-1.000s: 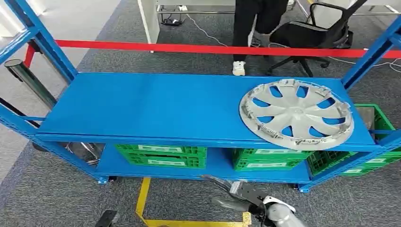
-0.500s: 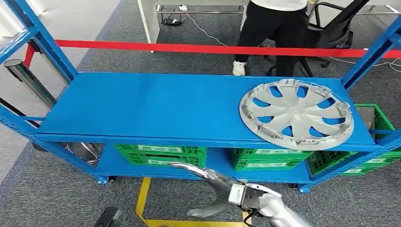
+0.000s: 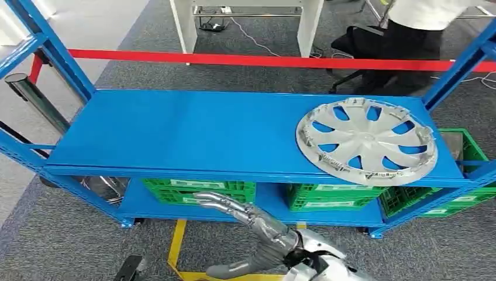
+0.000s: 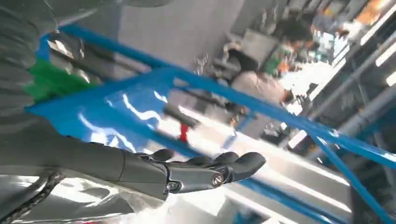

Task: Take the parts from the cabinet and place them on the table.

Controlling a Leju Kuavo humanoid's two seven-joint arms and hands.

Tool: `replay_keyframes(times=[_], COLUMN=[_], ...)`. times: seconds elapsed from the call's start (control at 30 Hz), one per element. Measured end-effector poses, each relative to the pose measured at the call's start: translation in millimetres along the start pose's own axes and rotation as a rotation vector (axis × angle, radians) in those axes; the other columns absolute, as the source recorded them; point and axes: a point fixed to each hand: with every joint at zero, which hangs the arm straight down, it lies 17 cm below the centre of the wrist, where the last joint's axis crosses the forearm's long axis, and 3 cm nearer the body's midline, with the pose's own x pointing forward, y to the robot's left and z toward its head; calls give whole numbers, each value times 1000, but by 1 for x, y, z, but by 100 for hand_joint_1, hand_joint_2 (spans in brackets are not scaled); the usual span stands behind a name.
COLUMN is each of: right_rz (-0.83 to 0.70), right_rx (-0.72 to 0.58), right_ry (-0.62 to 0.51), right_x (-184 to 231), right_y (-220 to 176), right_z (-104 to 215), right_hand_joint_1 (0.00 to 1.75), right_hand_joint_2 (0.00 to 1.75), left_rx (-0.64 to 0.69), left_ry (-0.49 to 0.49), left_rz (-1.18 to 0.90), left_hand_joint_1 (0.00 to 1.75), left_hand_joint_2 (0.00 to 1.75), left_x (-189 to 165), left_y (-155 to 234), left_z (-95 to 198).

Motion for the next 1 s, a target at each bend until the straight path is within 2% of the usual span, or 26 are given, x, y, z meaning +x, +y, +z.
replay_keyframes(times=[0.27, 0.77, 1.0], right_rz=[267, 802, 948], right_rx=[-113, -200, -131], right_ry=[-46, -90, -54], right_x=[12, 21, 3], right_y=[-24, -48, -37], right_z=[-8, -8, -1], right_hand_joint_1=[0, 0, 0], right_hand_joint_2=[175, 175, 175], left_rx=[7, 36, 34], left_ry=[-2, -23, -28], left_rz=[22, 28, 24], left_hand_joint_1=[0, 0, 0], left_hand_joint_2=[0, 0, 0], left_x=[1, 5, 6], left_y=[1, -3, -6], left_z=[0, 0, 0])
